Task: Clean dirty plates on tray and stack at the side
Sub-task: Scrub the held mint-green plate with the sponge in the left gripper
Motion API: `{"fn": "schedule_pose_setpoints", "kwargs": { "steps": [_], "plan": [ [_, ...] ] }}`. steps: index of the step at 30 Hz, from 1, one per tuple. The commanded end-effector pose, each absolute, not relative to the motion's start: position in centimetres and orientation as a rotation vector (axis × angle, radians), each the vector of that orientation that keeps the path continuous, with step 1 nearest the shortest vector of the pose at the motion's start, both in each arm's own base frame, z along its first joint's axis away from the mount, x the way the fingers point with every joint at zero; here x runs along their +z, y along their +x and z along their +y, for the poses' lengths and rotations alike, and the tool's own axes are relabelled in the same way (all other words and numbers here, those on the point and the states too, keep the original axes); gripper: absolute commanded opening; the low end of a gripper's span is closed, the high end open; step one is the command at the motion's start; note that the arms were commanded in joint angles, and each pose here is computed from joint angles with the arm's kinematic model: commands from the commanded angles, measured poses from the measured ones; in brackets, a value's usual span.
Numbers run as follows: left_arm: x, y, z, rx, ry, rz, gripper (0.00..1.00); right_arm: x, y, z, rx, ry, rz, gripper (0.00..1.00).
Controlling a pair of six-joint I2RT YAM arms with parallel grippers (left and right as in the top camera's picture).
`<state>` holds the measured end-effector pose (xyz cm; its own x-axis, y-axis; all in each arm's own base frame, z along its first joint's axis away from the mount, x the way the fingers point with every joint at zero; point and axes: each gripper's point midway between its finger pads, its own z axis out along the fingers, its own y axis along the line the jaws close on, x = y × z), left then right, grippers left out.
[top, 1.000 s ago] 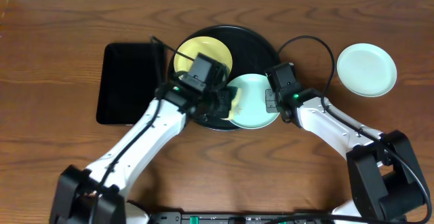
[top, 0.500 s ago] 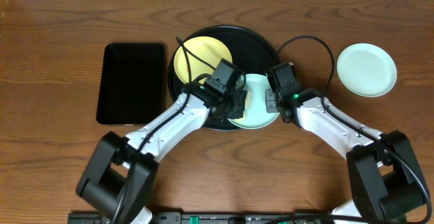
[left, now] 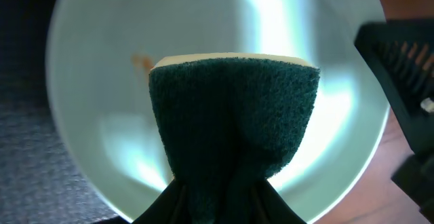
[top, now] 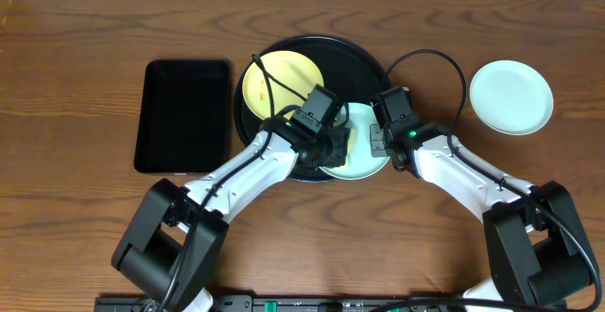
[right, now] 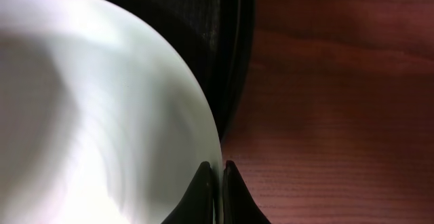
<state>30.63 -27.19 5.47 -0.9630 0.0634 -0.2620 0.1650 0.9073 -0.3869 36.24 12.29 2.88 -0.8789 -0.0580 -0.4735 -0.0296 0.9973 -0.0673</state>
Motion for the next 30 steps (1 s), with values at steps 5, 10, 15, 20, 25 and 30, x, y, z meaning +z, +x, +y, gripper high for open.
{"fn": "schedule_pose_setpoints", "kwargs": {
  "steps": [5,10,15,20,25,30],
  "plan": [
    [4.11,29.30,-27.91,-0.571,0.215,2.861,0.08,2.00,35.30,11.90,-0.144,-0.105,2.661,0.01],
    [3.97,29.24,-27.88,-0.531,0.225,2.852,0.08,2.00,35.31,11.90,-0.143,-0.105,2.660,0.01],
    [3.89,29.52,-27.58,-0.490,0.224,2.839,0.08,2.00,35.31,11.90,-0.143,-0.105,2.660,0.01],
    [3.88,29.51,-27.59,-0.490,0.225,2.840,0.08,2.01,35.31,11.90,-0.143,-0.105,2.660,0.01],
    [3.87,29.52,-27.58,-0.486,0.225,2.838,0.08,2.02,35.34,11.92,-0.142,-0.104,2.659,0.01],
    [3.79,29.19,-27.95,-0.475,0.246,2.835,0.08,2.07,35.43,11.96,-0.140,-0.103,2.655,0.01]
  ]
}}
